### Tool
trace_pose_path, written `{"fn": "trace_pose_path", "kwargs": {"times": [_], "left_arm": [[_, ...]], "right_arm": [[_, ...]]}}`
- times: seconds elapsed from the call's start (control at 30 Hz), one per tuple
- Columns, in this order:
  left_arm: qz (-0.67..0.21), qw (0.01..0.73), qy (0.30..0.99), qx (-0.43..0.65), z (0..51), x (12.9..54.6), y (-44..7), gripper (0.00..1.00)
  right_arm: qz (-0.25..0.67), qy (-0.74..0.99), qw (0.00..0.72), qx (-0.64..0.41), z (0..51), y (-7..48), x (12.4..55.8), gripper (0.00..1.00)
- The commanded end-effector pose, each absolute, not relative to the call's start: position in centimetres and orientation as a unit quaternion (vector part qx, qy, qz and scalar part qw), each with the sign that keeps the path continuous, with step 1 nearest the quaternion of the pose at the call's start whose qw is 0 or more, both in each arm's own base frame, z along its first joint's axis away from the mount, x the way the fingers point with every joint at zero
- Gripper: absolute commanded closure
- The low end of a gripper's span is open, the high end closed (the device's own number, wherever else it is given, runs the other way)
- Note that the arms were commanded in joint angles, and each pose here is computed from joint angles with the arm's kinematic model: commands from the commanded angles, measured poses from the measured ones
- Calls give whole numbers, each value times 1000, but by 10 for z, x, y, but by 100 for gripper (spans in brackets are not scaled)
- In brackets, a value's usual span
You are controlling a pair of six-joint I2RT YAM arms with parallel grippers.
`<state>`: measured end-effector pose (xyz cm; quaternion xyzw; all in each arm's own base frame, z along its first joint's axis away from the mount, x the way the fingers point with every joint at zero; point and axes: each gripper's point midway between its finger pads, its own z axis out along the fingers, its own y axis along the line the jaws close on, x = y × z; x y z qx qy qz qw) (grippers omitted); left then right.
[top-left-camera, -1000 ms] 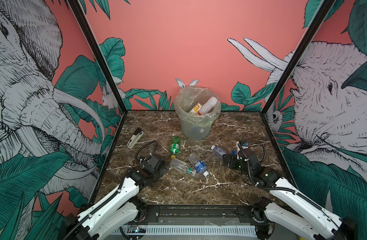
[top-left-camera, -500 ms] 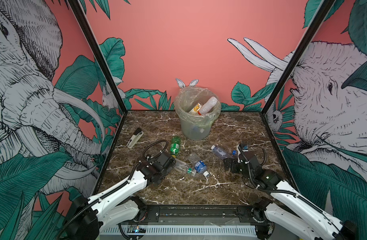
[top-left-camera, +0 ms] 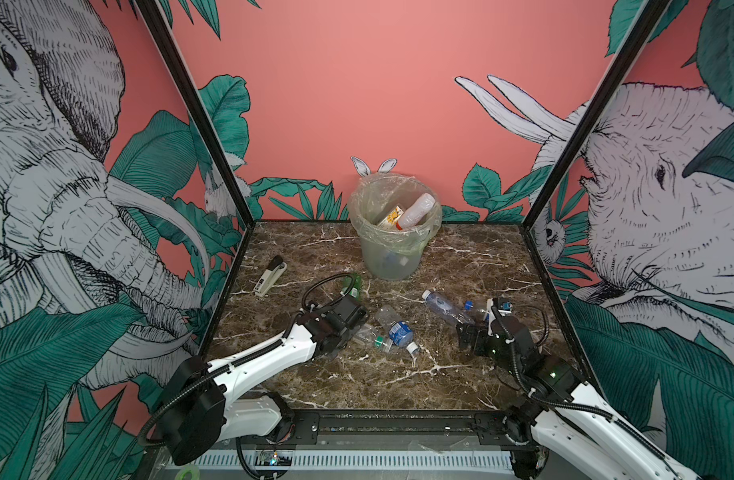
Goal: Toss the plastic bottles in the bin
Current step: 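Lower the left gripper over the clear square green-capped bottle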
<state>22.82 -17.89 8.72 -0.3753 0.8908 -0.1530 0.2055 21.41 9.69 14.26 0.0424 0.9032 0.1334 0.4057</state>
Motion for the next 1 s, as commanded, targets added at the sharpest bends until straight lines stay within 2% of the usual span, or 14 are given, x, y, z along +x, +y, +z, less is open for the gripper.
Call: {"fn": "trace_pose_path", "kwargs": {"times": [0.0, 0.87, 0.9, 0.93, 0.97], "left_arm": [[-165, 206, 883, -387, 91, 237, -192, 1], [-104, 168, 899, -390, 49, 244, -216, 2], [-102, 169, 901, -387, 48, 244, -216, 4], [-102, 171, 902, -383, 46, 245, -216, 13], [-103, 173, 903, -380, 46, 245, -217, 17]], "right_arm": [[121, 906, 402, 52, 137, 89, 211, 1], [119, 908, 397, 57, 135, 87, 208, 1], [119, 908, 397, 58, 135, 87, 208, 1], [119, 908, 397, 58, 135, 87, 208, 1], [119, 908, 397, 59, 136, 87, 208, 1]]}}
